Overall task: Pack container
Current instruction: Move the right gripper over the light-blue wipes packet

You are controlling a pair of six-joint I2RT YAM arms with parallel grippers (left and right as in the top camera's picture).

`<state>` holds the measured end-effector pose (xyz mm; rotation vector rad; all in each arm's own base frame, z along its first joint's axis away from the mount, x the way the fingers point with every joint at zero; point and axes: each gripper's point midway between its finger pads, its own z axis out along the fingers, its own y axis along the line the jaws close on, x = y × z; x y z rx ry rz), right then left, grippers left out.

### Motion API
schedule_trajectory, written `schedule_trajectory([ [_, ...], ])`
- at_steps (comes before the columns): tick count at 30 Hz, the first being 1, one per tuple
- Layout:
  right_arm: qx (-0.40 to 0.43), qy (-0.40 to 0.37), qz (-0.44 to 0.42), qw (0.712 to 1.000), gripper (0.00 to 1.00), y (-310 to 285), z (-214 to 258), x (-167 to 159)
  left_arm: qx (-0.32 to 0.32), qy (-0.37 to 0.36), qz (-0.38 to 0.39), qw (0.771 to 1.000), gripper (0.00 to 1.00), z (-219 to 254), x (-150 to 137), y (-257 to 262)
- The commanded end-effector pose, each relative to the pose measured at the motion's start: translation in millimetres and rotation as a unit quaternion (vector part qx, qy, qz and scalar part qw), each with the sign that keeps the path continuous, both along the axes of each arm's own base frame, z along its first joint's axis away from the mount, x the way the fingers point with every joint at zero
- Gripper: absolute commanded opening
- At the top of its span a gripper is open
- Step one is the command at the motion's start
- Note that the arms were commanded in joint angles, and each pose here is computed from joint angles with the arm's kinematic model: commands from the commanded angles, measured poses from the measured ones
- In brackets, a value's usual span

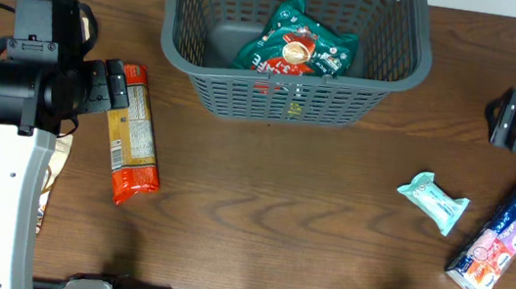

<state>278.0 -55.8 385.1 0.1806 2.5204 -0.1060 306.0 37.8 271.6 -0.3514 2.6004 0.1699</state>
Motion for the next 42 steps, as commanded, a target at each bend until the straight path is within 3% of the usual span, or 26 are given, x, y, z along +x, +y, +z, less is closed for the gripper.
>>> schedule_trajectory([
  [1, 0.028, -0.002, 0.018, 0.999, 0.82, 13, -1, -11, 0.000, -0.002, 0.000, 1.000, 0.99, 1, 0, 1],
  [6, 0.070, 0.015, 0.056, 0.996, 0.82, 39, -22, -45, -0.001, -0.002, -0.001, 1.000, 0.99, 1, 0, 1],
  [12, 0.074, 0.112, 0.084, 0.987, 0.87, 50, -99, -105, -0.024, -0.007, -0.014, 1.000, 0.99, 1, 3, -8],
  [15, 0.057, 0.136, 0.087, 0.985, 0.89, 45, -136, -115, -0.024, -0.010, -0.014, 1.000, 0.99, 2, 4, -8],
  [19, -0.030, 0.143, 0.088, 0.985, 0.99, 16, -172, -101, -0.024, -0.013, -0.014, 1.000, 0.99, 3, 5, -8],
  [22, -0.055, 0.161, 0.144, 0.975, 0.99, 13, -192, -86, -0.024, -0.012, -0.014, 1.000, 0.98, 2, 5, -8],
  [33, -0.088, 0.230, 0.398, 0.884, 0.99, 13, -262, -22, -0.024, -0.007, -0.014, 1.000, 0.99, 1, 2, -8],
  [37, -0.099, 0.235, 0.391, 0.884, 0.99, -4, -286, 4, -0.024, -0.006, -0.014, 1.000, 0.99, 1, 2, -8],
  [42, -0.098, 0.238, 0.382, 0.888, 0.99, -23, -298, 10, -0.024, -0.007, -0.014, 1.000, 0.99, 1, 2, -8],
])
